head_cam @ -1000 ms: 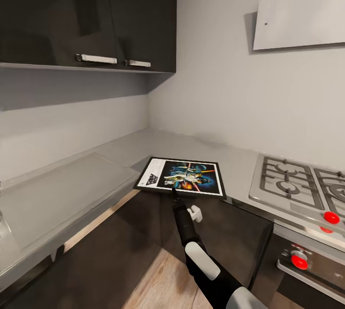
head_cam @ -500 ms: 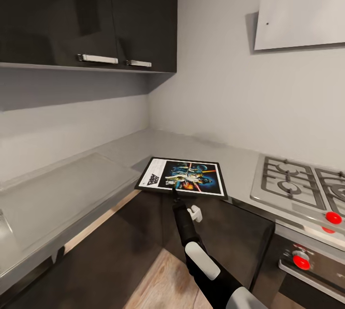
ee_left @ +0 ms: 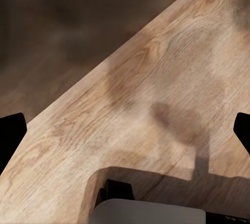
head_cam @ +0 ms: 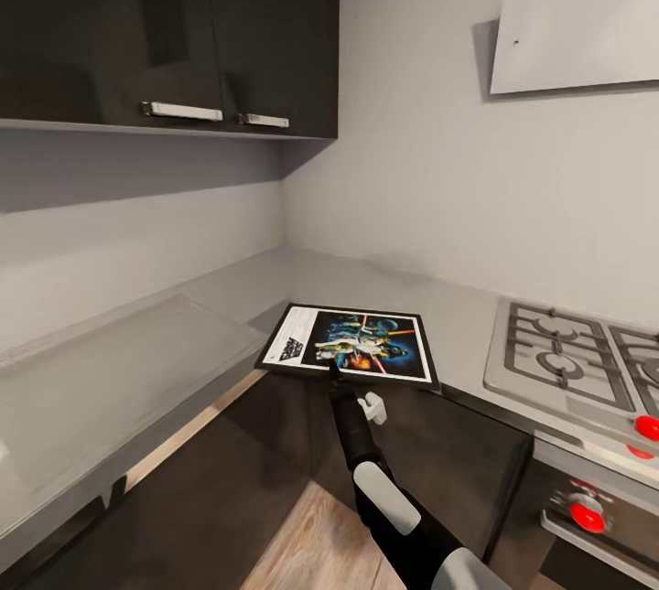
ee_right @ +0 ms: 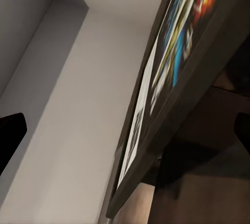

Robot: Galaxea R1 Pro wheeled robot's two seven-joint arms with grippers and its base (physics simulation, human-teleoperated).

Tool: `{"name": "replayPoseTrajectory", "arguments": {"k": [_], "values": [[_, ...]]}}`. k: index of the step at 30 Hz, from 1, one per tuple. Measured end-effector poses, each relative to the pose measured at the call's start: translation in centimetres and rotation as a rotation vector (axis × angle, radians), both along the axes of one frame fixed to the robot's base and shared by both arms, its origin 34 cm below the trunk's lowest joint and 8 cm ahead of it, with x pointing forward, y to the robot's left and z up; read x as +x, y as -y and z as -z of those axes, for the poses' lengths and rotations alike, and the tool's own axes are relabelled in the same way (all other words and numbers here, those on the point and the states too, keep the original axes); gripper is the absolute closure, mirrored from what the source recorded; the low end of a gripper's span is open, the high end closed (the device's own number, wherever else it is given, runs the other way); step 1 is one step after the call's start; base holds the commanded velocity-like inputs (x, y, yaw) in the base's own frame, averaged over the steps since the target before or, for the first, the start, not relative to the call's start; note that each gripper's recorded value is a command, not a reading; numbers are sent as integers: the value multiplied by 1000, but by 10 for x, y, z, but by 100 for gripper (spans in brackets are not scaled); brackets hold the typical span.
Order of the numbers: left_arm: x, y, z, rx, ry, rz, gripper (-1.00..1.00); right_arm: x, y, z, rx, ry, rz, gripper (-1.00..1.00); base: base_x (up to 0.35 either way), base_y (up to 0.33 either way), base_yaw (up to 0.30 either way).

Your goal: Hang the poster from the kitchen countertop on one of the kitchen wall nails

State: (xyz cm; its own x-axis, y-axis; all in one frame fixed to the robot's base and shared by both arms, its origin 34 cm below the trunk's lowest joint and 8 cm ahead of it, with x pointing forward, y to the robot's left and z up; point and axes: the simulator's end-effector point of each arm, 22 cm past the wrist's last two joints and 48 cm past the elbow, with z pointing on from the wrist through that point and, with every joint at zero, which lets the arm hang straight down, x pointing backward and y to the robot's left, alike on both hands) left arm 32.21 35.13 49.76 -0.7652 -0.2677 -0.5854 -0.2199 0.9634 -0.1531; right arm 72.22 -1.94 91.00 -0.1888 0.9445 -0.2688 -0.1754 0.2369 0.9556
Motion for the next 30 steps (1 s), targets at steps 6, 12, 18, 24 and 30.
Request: {"name": "replayPoseTrajectory", "arguments": {"k": [6,12,18,24,30], "values": [[0,0,0,0,0,0,-100,0,0,0,0,0,1,-100,50,0,0],[0,0,0,0,0,0,-100,1,4,8,12,-25,11,-100,9,0,0],[0,-2,0,2,0,0,-100,1,7,18,17,-50,21,-100,1,0,0],[0,-2,0,3,0,0,-100,0,8,19,18,-54,22,-100,0,0,0],[0,-2,0,3,0,0,-100,0,8,20,18,-54,22,-100,0,5,0]]}}
